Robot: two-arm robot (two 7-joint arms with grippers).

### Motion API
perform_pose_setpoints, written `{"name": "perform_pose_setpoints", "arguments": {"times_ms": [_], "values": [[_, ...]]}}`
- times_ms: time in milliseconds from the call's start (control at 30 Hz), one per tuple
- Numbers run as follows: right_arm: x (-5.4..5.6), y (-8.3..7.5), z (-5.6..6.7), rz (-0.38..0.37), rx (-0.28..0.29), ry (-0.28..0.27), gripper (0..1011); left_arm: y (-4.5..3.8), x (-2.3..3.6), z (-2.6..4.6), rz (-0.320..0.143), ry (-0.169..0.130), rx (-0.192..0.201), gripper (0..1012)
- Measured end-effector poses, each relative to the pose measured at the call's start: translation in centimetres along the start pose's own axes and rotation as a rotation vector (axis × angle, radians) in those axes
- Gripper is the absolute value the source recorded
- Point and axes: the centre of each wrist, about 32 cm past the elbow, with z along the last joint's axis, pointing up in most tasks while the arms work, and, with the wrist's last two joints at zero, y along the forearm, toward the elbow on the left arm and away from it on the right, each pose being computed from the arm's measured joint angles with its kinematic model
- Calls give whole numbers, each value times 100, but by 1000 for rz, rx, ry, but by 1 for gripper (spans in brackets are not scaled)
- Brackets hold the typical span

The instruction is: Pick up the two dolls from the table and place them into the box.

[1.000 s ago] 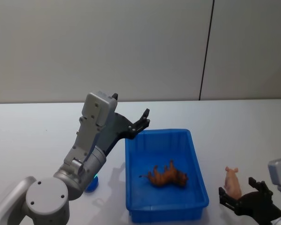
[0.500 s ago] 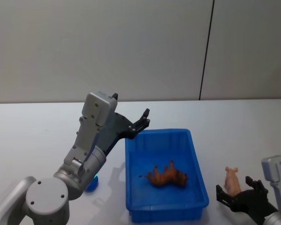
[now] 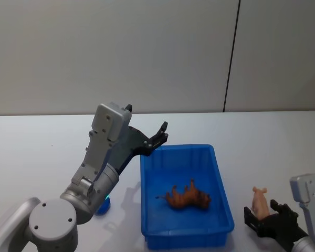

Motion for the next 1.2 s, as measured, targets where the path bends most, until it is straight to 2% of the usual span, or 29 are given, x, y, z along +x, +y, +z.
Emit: {"name": "perform_pose_setpoints", "arguments": {"times_ms": [467, 900, 1200], "values": [[-2, 30, -7, -2, -7, 6, 387, 0, 0, 0, 0, 0, 0, 1002], [8, 27, -5, -4, 12, 9, 375, 0, 0, 0, 0, 0, 0, 1001], [33, 5, 63, -10, 97, -1, 375, 0, 0, 0, 0, 0, 0, 1002]]}}
